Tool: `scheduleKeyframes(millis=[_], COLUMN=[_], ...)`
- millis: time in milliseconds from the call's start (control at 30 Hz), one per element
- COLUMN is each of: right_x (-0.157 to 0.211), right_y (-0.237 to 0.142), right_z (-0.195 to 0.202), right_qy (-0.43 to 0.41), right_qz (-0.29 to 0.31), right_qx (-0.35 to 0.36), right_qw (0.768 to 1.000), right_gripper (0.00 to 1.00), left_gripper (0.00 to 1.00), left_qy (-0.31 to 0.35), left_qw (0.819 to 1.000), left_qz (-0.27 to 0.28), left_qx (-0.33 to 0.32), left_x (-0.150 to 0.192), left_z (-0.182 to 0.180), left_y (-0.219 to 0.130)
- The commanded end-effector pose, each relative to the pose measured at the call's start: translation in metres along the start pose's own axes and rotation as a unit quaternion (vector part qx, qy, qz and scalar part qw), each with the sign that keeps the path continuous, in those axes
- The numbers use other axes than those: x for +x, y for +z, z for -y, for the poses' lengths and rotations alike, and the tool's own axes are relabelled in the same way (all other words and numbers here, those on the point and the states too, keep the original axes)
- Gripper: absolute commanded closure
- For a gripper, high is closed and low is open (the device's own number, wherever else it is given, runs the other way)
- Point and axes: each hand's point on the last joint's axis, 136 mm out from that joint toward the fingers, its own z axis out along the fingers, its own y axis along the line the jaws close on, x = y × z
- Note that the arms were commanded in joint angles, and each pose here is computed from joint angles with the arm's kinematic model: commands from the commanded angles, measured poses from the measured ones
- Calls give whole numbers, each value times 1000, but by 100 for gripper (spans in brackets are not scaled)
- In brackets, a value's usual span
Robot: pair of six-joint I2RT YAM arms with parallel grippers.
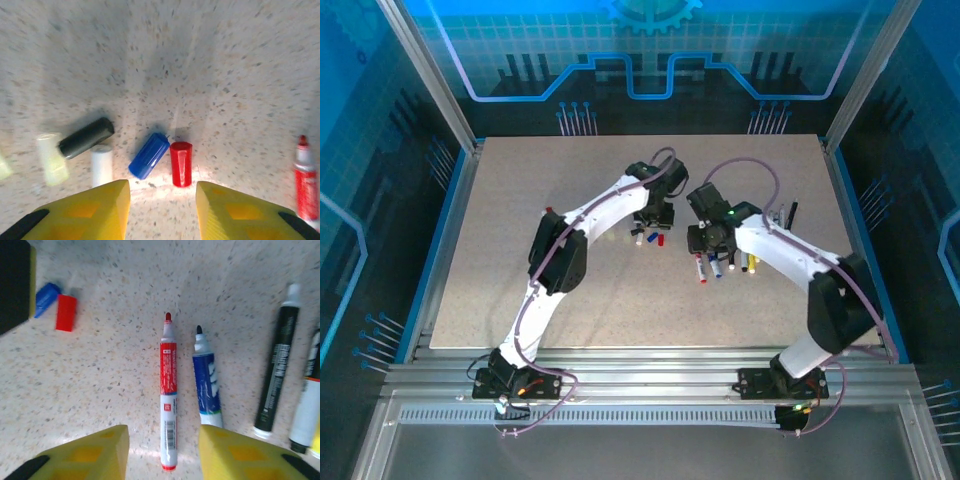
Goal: Open the pen caps
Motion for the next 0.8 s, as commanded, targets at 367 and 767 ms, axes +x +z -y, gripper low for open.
scheduleKeyframes(millis=[367, 767], right_x=[-36, -27], right_y=[-116, -114], right_z=[37, 57], right_qy=[1, -28], right_qz=[317, 357], right_qx=[44, 53], right_qw=[947, 932], right_gripper=[0, 0], left_gripper=[1, 1], left_qy=[209, 28], left_qw=[850, 841], left_qz=[481, 539], left_qx=[54, -39], left_x=[-20, 21], left_z=[-49, -179], left_y=[-167, -163])
